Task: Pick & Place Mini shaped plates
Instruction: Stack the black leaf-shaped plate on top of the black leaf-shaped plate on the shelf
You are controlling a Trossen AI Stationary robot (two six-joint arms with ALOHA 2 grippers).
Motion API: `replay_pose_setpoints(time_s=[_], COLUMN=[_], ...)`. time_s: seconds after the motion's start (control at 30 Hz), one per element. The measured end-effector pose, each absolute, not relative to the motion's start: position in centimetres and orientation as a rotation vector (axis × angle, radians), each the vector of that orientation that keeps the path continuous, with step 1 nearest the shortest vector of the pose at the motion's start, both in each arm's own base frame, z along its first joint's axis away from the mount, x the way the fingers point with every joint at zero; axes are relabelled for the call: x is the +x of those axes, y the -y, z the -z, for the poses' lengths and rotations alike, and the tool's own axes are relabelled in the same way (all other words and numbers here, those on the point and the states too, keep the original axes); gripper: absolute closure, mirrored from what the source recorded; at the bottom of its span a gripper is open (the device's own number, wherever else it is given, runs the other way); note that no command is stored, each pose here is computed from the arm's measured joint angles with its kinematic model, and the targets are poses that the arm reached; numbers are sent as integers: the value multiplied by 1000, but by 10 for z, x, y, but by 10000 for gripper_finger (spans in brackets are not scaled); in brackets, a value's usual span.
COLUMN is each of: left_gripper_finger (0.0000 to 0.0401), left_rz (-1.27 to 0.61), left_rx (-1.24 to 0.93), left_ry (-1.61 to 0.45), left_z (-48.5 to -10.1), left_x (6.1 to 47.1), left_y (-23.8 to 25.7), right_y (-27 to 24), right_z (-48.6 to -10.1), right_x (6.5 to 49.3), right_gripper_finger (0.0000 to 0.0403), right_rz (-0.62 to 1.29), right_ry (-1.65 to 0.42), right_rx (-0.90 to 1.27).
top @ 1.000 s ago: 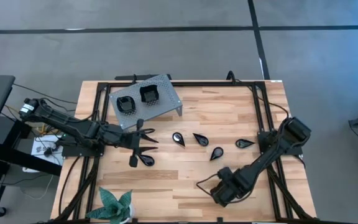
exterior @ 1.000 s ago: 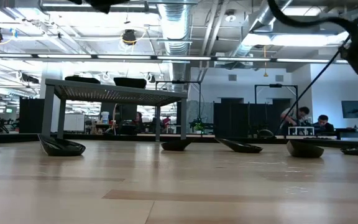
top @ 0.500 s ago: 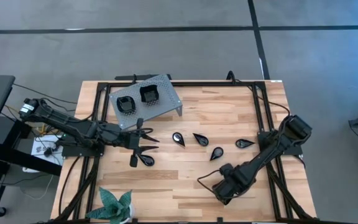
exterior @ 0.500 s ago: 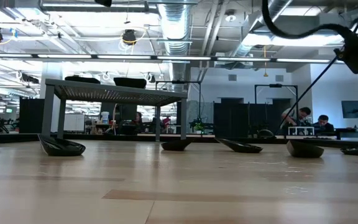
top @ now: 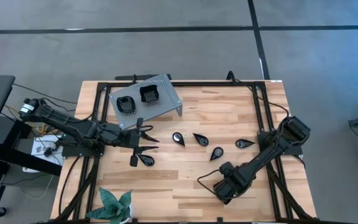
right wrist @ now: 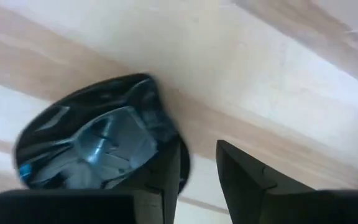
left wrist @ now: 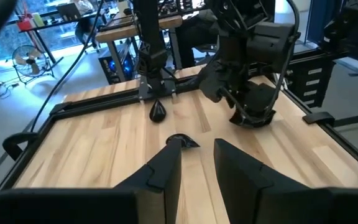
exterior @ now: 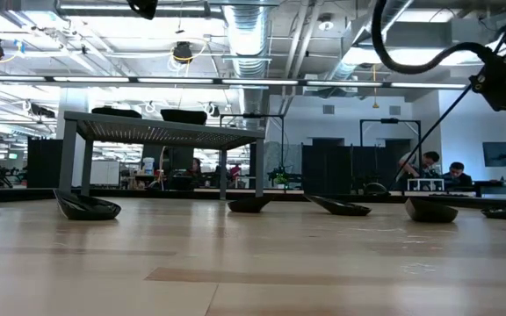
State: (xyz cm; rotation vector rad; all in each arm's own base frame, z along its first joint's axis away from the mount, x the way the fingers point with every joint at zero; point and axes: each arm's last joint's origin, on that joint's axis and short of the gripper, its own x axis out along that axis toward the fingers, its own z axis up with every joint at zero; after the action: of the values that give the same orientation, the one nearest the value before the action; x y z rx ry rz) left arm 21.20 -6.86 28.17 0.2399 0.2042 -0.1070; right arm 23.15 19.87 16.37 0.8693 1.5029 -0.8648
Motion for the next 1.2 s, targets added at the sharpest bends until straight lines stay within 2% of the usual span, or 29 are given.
replay_pose_setpoints(time_s=[0.27,0.43,0.57,0.83,1.1,1.2], left_gripper_finger=[304,304,304,304,304,304], left_rz=[107,107,107,107,113,214], left_rx=[242,242,242,242,239,250], left_ry=[-202,-202,-201,-200,-192,-186], left_z=[-282,-282,-282,-282,-283,-282], left_x=[212,212,212,212,212,212], left_y=[69,69,69,69,69,72], right_y=[-204,-206,-205,-196,-181,-168], right_z=[-153,-143,-142,-152,-163,-171], right_x=[239,242,244,249,269,282], right_gripper_finger=[303,306,332,397,396,401], right_rz=[832,785,721,675,565,513], right_ry=[-1477,-1511,-1516,-1487,-1496,-1481], right_rx=[894,823,749,752,671,606])
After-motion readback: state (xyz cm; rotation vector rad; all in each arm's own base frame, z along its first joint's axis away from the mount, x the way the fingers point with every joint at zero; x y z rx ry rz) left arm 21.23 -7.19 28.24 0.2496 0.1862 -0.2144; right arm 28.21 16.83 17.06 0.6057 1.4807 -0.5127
